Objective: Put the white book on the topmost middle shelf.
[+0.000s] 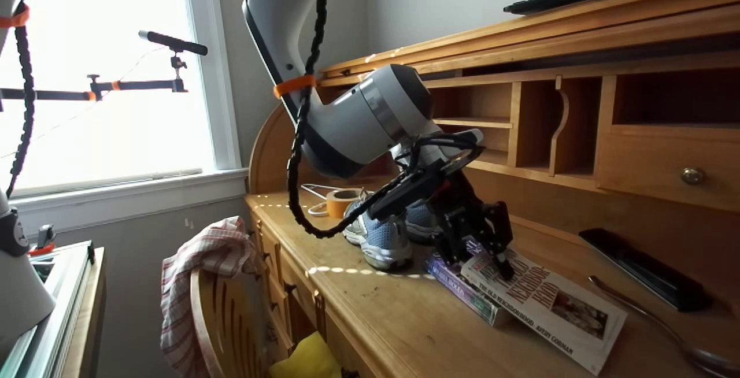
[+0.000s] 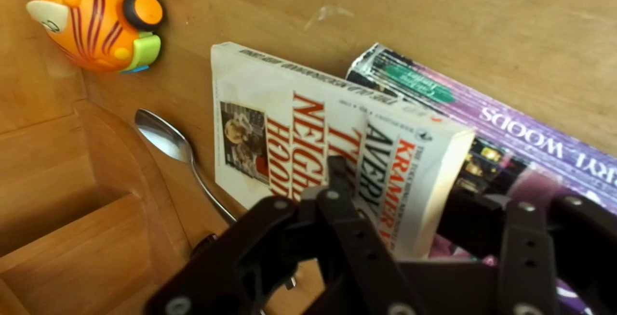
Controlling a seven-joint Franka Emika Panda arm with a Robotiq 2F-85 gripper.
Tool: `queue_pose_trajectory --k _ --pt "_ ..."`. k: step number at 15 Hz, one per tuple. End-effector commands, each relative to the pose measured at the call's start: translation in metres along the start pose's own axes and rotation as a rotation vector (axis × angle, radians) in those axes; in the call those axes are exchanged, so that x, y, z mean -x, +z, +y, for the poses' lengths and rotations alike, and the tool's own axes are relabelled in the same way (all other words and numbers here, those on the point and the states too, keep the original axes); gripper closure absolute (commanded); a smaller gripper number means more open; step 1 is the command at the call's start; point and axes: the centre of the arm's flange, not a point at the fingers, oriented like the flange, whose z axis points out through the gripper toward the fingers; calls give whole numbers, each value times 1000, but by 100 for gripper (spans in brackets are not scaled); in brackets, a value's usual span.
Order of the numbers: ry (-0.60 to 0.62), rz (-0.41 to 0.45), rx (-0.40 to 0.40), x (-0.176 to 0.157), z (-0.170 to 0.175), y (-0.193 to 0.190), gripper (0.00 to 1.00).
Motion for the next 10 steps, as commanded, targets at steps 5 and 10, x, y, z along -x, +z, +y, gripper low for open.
queue_pose_trajectory --k 5,10 --pt "-69 34 -76 -2 -10 -24 93" --pt "-83 105 -54 15 -9 -79 94"
